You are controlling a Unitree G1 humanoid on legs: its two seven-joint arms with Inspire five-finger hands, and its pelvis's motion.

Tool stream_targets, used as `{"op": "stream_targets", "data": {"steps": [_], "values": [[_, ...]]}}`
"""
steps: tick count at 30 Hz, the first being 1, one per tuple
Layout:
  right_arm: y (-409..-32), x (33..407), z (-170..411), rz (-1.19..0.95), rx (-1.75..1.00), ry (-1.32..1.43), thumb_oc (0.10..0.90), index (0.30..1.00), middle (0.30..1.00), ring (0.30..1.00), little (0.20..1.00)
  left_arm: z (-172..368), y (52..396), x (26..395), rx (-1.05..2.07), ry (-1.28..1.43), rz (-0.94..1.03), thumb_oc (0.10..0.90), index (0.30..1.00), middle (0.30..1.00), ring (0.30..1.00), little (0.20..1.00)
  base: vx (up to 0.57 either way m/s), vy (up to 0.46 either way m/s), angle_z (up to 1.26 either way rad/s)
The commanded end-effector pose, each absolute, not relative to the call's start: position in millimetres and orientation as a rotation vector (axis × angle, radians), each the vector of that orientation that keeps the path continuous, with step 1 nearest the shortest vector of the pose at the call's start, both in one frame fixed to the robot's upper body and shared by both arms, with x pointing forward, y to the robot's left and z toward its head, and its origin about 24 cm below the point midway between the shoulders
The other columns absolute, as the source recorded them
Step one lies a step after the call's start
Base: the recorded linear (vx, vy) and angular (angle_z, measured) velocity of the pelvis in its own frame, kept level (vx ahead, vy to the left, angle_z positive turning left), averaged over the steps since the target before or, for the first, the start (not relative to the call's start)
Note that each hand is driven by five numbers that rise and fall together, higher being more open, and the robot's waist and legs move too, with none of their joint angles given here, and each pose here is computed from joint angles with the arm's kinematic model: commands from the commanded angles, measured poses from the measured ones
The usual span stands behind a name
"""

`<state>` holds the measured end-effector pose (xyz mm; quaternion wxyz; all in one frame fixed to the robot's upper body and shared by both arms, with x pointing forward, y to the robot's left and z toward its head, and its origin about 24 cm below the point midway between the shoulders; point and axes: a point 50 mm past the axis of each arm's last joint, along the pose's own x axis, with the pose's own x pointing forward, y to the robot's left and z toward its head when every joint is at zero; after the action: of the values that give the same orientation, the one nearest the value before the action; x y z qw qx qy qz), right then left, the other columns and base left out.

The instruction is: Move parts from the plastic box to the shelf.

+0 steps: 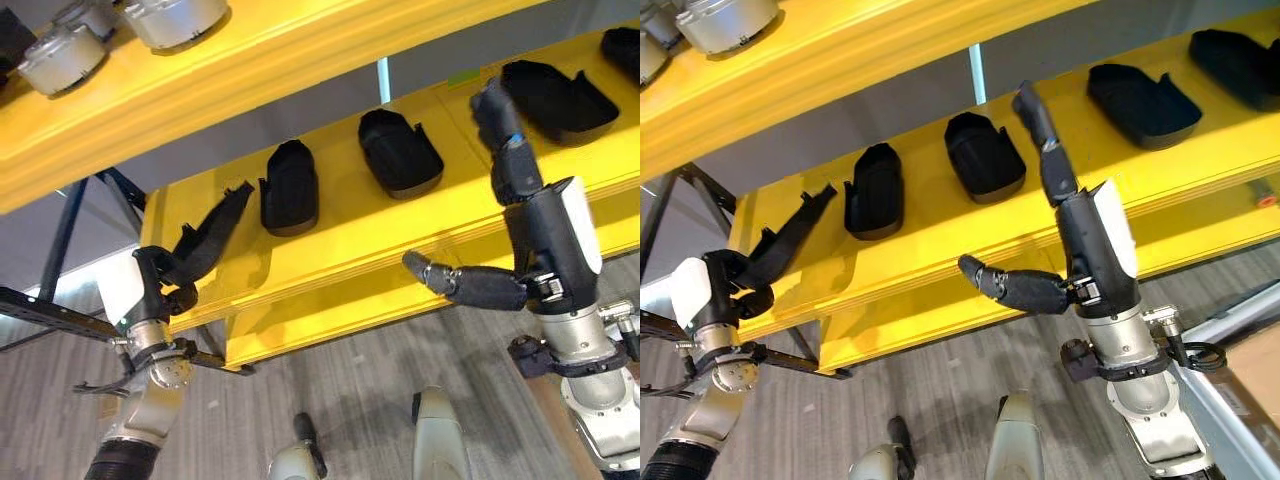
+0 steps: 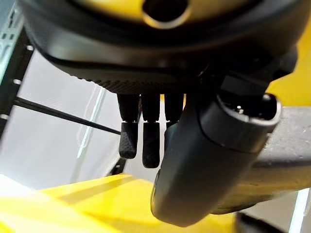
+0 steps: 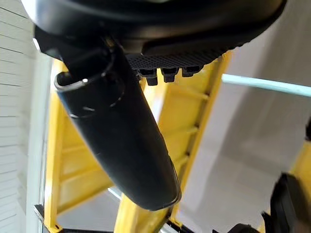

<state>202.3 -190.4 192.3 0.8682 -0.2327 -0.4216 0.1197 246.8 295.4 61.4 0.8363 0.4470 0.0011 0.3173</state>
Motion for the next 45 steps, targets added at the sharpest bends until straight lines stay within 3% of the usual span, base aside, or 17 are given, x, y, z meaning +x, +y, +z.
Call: {"op": "stream_targets", "data": {"steps": [1, 9, 21, 33, 45], "values": [[-184.8, 181.7, 232.7, 0.240, -0.456, -1.163, 0.900, 1.000, 1.000, 1.000, 1.000, 113.3, 314.3, 249.9, 0.860, -0.252, 1.005, 0.400, 0.300, 0.300, 0.300, 0.300, -0.21, 0.127, 0.01], [-187.8, 184.6, 236.1, 0.198, -0.488, -1.169, 0.900, 1.000, 1.000, 1.000, 1.000, 112.8, 323.5, 249.8, 0.765, -0.254, 1.153, 0.400, 0.300, 0.300, 0.300, 0.300, -0.14, 0.015, -0.04], [-184.8, 184.5, 236.1, 0.159, -0.495, -1.218, 0.900, 1.000, 1.000, 1.000, 1.000, 132.8, 337.8, 256.9, 0.795, -0.247, 1.181, 0.400, 0.300, 0.300, 0.300, 0.300, -0.06, -0.040, -0.06], [-187.9, 182.2, 244.3, 0.166, -0.499, -1.269, 0.900, 1.000, 1.000, 1.000, 1.000, 138.4, 374.7, 255.5, 0.789, -0.134, 1.290, 0.400, 0.300, 0.300, 0.300, 0.300, -0.06, -0.002, 0.01], [-195.3, 183.5, 246.9, 0.172, -0.538, -1.244, 0.900, 1.000, 1.000, 1.000, 1.000, 144.5, 403.1, 251.0, 0.961, -0.019, 1.274, 0.400, 0.300, 0.300, 0.300, 0.300, -0.03, 0.021, 0.05]]}}
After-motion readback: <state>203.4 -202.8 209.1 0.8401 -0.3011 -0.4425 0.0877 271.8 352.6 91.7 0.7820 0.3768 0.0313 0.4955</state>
